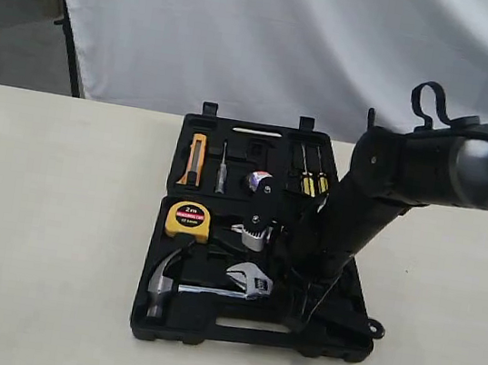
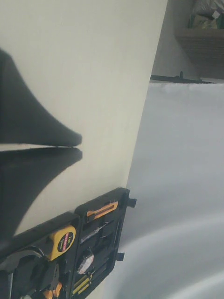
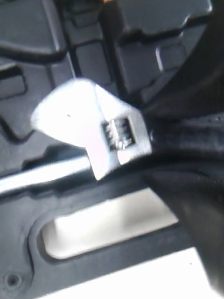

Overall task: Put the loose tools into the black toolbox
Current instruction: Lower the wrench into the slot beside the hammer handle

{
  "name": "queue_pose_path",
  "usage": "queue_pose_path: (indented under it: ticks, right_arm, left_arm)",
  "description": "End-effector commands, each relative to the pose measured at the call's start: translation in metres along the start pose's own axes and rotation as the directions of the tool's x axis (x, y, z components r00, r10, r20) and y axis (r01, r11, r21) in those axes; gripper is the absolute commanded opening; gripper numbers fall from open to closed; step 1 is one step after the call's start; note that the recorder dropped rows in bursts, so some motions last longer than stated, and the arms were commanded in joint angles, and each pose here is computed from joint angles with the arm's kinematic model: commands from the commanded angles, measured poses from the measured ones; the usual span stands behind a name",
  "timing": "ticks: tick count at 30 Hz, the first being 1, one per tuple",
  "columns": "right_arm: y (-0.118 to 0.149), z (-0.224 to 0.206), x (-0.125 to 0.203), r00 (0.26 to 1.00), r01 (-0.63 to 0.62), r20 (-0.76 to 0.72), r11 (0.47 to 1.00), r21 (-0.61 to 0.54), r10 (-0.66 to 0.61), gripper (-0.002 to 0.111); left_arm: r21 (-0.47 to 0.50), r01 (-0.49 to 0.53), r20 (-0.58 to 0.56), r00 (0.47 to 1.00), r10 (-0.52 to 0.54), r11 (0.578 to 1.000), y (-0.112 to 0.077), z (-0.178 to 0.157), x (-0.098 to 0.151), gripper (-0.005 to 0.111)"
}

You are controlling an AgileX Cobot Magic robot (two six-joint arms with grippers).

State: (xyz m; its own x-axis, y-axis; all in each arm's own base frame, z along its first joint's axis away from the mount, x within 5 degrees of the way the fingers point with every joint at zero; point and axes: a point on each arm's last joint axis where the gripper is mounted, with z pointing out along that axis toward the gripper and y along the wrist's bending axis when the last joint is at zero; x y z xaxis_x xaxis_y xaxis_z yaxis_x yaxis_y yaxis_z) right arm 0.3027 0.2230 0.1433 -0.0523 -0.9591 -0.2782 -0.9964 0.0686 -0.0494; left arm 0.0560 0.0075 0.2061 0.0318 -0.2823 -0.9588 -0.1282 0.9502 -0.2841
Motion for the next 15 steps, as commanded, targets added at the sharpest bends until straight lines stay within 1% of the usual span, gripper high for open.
queue_pose_path:
  ticks: [1,2,8,15]
  right_arm:
    - [-0.0047,0.0066,0.0019,1.0,0.031,-0.004,0.999,0.032,-0.031,0.006]
    - [-0.0047,0.0066,0.0019,0.999,0.037,-0.004,0.999,0.032,-0.037,-0.001]
    - [-0.0047,0.0066,0.0019,0.997,0.074,-0.005,0.997,0.032,-0.074,0.0]
    - [-0.0078,0.0064,0.0004,0.997,0.078,0.009,0.995,0.068,-0.079,0.0]
  left_arm:
    - [-0.021,0.001,0.02,1.0,0.0,1.0,0.0009,-0.0004,-0.0021,0.001]
    - [-0.021,0.001,0.02,1.0,0.0,1.0,0.0009,-0.0004,-0.0021,0.001]
    - [-0.021,0.001,0.02,1.0,0.0,1.0,0.0009,-0.0004,-0.0021,0.001]
    - [-0.021,0.001,0.02,1.0,0.0,1.0,0.0009,-0.0004,-0.0021,0.001]
